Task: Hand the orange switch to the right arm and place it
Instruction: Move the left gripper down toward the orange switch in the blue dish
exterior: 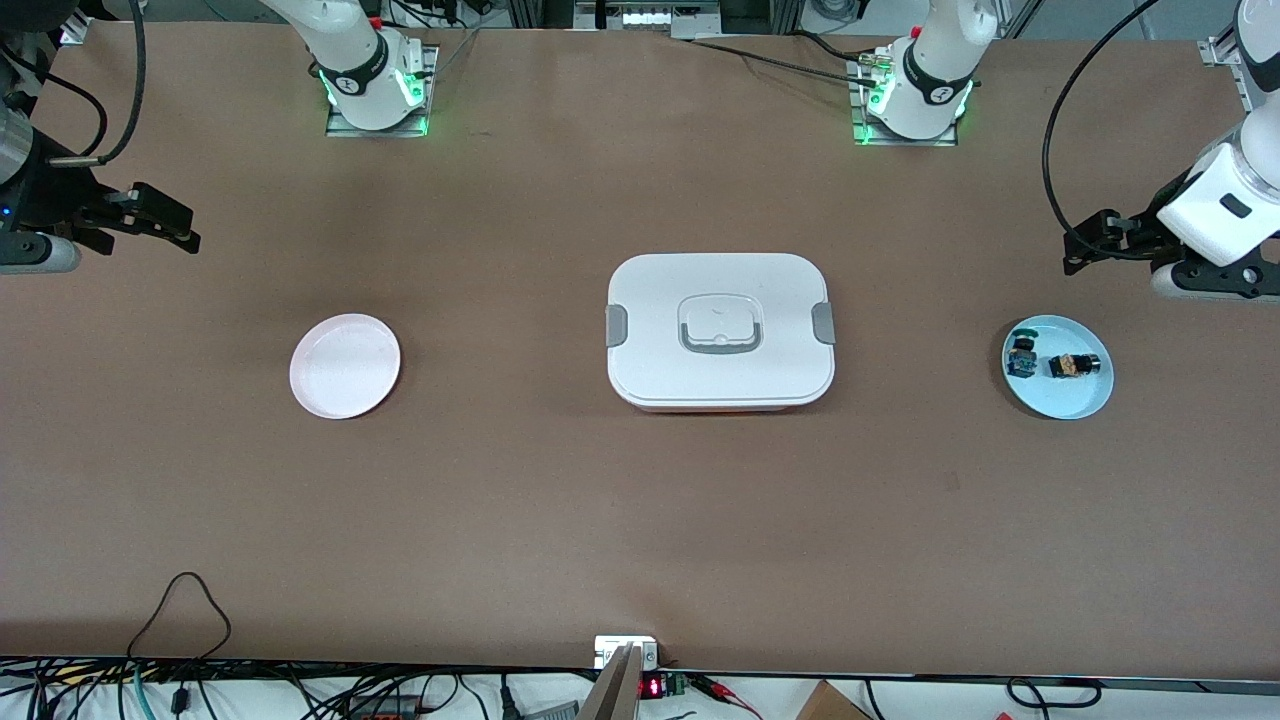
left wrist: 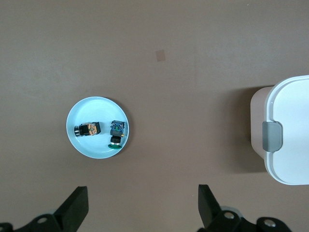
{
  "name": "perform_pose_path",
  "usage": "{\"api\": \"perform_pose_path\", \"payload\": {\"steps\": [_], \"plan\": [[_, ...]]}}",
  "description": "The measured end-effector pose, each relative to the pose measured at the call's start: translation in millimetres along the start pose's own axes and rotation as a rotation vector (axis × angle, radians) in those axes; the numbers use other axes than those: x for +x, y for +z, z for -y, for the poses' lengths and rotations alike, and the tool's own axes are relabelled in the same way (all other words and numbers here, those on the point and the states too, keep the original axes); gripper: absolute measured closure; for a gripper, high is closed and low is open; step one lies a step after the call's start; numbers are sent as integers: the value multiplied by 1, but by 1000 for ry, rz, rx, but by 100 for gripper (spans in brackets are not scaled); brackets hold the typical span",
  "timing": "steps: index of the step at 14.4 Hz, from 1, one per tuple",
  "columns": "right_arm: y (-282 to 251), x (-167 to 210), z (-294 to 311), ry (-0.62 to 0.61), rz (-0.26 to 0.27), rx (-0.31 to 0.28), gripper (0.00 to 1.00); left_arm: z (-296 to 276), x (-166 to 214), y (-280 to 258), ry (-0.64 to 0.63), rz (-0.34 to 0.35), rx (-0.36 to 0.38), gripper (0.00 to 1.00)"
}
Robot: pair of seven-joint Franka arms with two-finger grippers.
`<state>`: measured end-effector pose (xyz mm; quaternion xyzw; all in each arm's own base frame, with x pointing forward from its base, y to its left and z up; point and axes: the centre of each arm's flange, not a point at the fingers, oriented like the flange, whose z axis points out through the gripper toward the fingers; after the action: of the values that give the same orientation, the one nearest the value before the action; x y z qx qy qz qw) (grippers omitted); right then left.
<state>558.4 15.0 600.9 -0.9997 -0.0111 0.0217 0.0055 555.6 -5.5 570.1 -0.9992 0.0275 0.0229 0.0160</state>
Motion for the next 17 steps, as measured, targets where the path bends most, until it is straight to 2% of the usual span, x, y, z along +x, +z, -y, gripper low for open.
{"api": "perform_pose_path", "payload": {"steps": [17], "plan": [[0,0,3,-6,1,0,0,0,3,-4,0,-10,1,0]]}}
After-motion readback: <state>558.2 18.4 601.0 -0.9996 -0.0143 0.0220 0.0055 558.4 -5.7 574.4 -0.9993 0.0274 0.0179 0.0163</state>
